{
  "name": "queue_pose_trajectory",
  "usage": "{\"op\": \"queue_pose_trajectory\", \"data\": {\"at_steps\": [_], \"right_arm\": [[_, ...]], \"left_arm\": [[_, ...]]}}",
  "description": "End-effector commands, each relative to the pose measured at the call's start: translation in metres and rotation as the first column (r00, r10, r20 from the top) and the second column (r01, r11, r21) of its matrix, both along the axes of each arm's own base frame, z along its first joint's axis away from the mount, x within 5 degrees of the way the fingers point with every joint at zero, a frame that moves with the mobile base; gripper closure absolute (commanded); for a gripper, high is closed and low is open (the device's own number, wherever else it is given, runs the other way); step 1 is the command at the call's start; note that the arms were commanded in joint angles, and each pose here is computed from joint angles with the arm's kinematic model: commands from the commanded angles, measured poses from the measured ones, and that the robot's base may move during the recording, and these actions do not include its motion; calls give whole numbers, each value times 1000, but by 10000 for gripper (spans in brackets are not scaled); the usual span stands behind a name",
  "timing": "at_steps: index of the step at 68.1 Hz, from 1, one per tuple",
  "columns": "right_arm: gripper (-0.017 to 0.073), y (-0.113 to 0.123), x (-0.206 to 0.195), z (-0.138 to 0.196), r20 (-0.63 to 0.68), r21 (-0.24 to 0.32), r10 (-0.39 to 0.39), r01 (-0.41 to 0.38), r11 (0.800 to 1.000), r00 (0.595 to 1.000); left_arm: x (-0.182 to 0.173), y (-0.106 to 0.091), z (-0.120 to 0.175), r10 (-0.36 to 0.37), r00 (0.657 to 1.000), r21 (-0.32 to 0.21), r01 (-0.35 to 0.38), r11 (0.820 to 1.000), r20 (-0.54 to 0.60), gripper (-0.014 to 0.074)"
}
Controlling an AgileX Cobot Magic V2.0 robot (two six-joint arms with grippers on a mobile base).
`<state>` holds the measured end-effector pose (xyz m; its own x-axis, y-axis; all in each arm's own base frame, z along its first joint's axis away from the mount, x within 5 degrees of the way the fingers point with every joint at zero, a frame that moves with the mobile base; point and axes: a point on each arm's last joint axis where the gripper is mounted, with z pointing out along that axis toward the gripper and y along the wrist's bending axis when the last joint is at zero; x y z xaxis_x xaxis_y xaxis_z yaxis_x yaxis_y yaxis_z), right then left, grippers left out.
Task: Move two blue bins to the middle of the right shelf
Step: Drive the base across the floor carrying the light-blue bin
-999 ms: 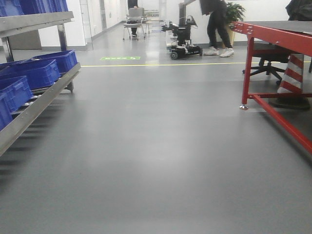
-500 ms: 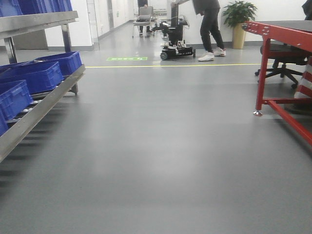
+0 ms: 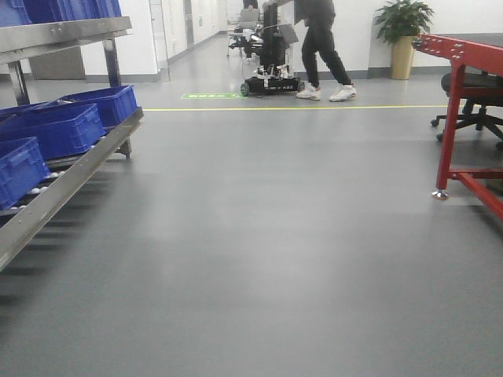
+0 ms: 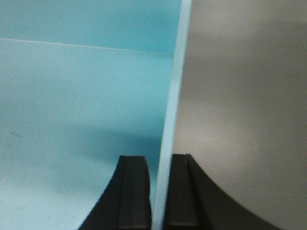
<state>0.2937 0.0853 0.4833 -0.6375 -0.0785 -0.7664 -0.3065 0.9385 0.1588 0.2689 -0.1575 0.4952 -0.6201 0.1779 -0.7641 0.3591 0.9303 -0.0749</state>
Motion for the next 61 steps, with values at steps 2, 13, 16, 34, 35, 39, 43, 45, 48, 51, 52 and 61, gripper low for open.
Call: {"op": "queue_pose_trajectory", "data": {"at_steps": [2, 13, 16, 34, 35, 39, 43, 45, 48, 51, 52, 61], "right_arm": [[721, -3, -1, 9, 72, -9, -8, 9, 1000, 997], [721, -3, -1, 9, 72, -9, -8, 9, 1000, 997], [721, -3, -1, 9, 72, -9, -8, 9, 1000, 997], [721, -3, -1, 9, 72, -9, -8, 9, 1000, 997], [721, -3, -1, 9, 72, -9, -8, 9, 1000, 997], [721, -3, -1, 9, 69, -10, -8, 9, 1000, 998], [721, -3, -1, 9, 69, -10, -8, 9, 1000, 998], [721, -3, -1, 9, 69, -10, -8, 9, 1000, 998], [721, -3, -1, 9, 69, -10, -8, 9, 1000, 998], [721, -3, -1, 9, 69, -10, -8, 9, 1000, 998], [721, -3, -1, 9, 69, -10, -8, 9, 1000, 998], [721, -3, -1, 9, 69, -10, -8, 9, 1000, 998]], "left_arm": [[-7, 1, 12, -24, 998, -29, 26, 999, 62, 704], [-7, 1, 12, -24, 998, -29, 26, 999, 62, 704], [-7, 1, 12, -24, 998, -29, 26, 999, 62, 704], [-7, 1, 12, -24, 998, -29, 26, 999, 62, 704], [-7, 1, 12, -24, 998, -29, 26, 999, 62, 704], [-7, 1, 12, -24, 998, -29, 26, 999, 62, 704], [-7, 1, 12, -22, 998, -27, 24, 999, 64, 704], [-7, 1, 12, -21, 998, -25, 23, 999, 65, 704], [-7, 1, 12, -21, 998, -25, 23, 999, 65, 704], [-7, 1, 12, -21, 998, -25, 23, 999, 65, 704], [-7, 1, 12, -21, 998, -25, 23, 999, 65, 704], [-7, 1, 12, -21, 998, -25, 23, 999, 65, 704]]}}
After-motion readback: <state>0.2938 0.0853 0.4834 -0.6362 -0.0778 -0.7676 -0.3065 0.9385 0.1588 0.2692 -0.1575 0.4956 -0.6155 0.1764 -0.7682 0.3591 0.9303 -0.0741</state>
